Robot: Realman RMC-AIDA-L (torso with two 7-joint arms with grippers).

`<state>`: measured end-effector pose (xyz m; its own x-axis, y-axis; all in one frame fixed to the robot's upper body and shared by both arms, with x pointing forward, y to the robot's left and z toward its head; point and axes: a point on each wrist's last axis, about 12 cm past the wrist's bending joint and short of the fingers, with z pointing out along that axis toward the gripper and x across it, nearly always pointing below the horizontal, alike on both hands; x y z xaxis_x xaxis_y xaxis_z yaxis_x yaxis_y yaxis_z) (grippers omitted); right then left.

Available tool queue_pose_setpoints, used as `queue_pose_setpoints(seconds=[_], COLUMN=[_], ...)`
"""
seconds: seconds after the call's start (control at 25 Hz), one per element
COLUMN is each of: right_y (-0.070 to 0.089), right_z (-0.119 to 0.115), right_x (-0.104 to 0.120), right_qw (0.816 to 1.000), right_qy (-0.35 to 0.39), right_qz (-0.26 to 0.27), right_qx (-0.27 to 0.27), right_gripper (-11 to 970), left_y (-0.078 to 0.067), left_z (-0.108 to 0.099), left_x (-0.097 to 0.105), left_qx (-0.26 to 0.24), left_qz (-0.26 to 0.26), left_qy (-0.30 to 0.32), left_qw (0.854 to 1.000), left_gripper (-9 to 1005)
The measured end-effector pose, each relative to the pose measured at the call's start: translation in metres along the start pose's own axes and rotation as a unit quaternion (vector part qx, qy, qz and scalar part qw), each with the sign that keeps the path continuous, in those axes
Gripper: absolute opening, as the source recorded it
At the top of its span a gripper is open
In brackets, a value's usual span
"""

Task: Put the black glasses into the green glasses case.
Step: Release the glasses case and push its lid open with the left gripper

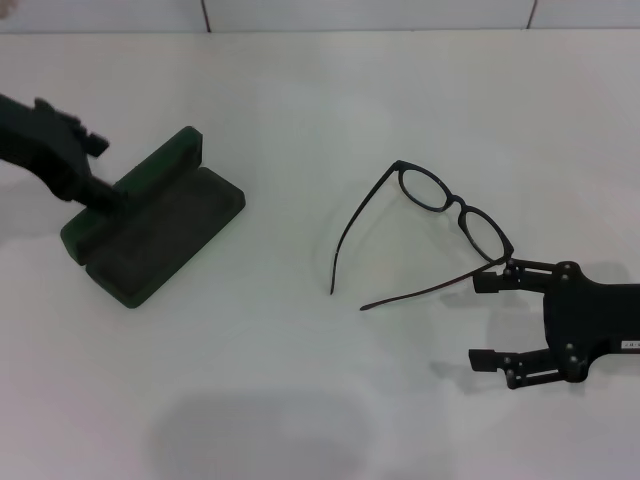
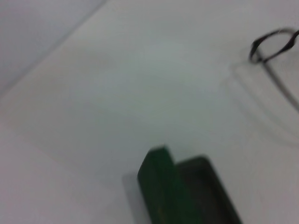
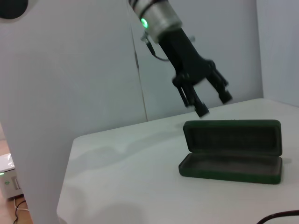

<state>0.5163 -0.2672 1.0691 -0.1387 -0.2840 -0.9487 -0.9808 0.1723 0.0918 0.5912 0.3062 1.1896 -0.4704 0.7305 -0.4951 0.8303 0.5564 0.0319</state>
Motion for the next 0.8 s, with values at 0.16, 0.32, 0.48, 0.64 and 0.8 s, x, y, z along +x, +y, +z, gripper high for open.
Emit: queue_pose_setpoints(seconds=[0.16, 0.32, 0.48, 0.64, 0.8], right_y=[0.0, 0.0, 0.0, 0.001, 0.0], right_z=[0.001, 0.001, 0.0, 0.0, 0.001], right_x=[-0.001, -0.001, 0.0, 0.001, 0.0], right_qw=[1.0, 1.0, 1.0, 1.0, 1.0], right_qy=[-0.001, -0.001, 0.0, 0.0, 0.001], right_qz=[-0.001, -0.001, 0.0, 0.0, -0.001], right_qx=[0.0, 0.0, 0.0, 0.001, 0.0], right_gripper=[883, 883, 882, 882, 882], left_y=[0.006, 0.006, 0.006, 0.007, 0.008], left_z=[0.016, 0.022, 0.021, 0.022, 0.023], left_x=[0.001, -0.001, -0.003, -0.002, -0.002], left_qx=[0.001, 0.005, 0.004, 0.003, -0.002], left_qz=[-0.022, -0.024, -0.022, -0.021, -0.025], left_qy=[0.03, 0.032, 0.027, 0.024, 0.022], left_qw=[0.999, 0.999, 0.999, 0.999, 0.999], left_gripper=[833, 826, 819, 813, 681])
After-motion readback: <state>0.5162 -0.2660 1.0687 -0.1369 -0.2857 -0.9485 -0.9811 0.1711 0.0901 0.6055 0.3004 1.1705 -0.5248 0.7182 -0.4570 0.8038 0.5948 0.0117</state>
